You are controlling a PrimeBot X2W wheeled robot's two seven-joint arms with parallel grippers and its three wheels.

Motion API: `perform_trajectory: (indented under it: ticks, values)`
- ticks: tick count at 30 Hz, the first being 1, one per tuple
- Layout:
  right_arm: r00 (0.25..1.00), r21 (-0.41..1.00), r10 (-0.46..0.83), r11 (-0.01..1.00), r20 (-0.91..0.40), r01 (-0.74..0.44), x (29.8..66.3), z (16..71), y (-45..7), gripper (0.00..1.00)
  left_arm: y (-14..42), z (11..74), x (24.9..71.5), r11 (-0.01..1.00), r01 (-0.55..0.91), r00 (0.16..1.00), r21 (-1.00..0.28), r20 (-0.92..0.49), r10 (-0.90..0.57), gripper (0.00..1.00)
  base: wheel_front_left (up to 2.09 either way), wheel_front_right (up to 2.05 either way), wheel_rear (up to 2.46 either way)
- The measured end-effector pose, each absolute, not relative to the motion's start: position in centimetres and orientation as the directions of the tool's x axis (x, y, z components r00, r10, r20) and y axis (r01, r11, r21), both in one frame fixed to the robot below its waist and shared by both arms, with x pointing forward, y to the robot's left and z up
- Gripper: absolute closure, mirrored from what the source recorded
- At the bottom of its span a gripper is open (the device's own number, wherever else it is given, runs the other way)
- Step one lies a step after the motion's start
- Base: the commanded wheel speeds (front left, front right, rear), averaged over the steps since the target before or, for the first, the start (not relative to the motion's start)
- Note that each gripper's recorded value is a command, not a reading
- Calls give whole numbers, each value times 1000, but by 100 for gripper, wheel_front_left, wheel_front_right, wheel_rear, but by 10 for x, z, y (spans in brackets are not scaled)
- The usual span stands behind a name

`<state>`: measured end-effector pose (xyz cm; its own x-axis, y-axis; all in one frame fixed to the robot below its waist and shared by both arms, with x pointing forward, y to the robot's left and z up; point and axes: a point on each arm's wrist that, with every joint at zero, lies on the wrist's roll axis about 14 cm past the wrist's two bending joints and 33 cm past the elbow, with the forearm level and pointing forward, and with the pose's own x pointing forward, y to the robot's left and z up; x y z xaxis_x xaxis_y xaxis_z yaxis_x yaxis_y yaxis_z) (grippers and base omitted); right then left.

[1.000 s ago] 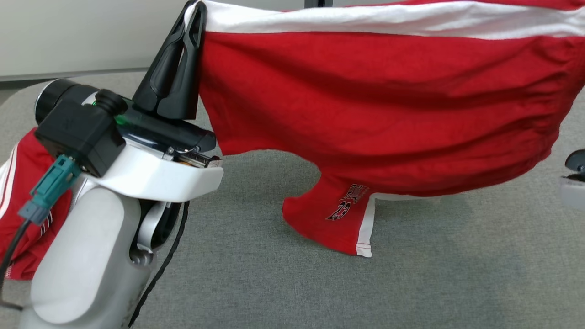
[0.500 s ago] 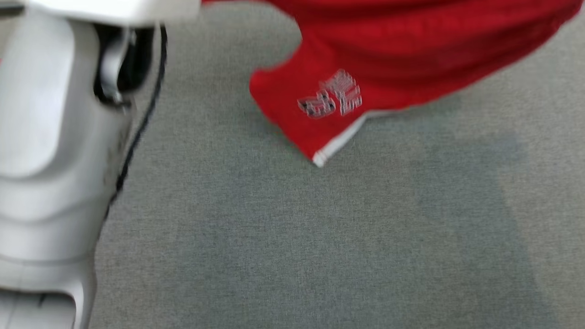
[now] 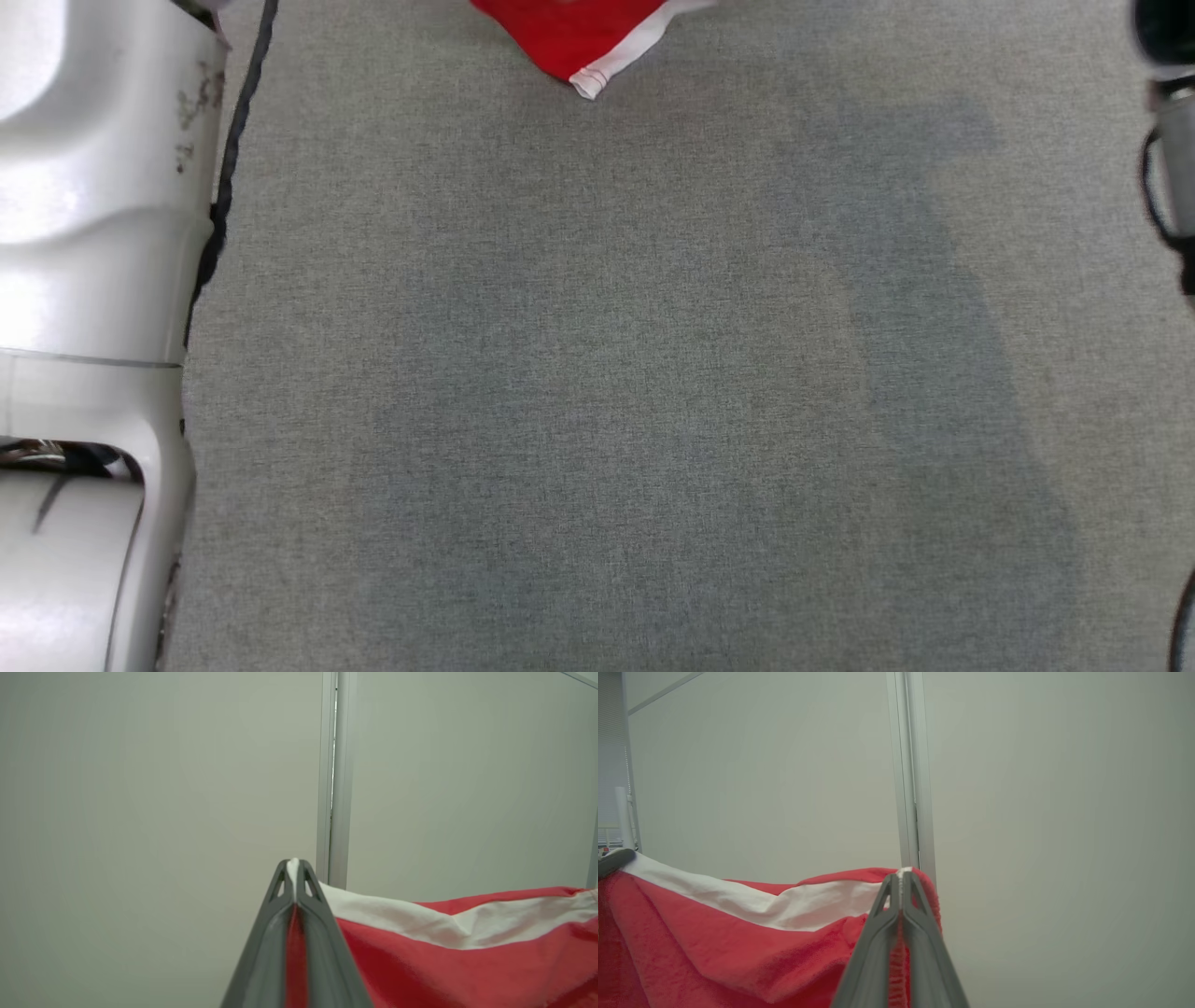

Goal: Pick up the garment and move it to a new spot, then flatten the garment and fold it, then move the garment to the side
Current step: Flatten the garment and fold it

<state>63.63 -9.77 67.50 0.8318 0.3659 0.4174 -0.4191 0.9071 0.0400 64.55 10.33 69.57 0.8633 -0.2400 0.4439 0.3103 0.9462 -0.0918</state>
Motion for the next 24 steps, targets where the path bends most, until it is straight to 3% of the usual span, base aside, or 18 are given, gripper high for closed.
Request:
perform_trajectory:
  ticks: [5,11,24]
  values:
    - [896,98,386,905,220,-414,648,596,-81,100,111,599,658,951,248,956,-185,206,-209,100,0,0,0]
    - [923,157,383,910,41,-385,640,519,-80,100,114,515,649,942,182,983,-283,20,-184,100,0,0,0]
    - [930,241,365,906,-29,-348,590,469,-97,100,120,458,603,933,139,983,-331,-64,-170,100,0,0,0]
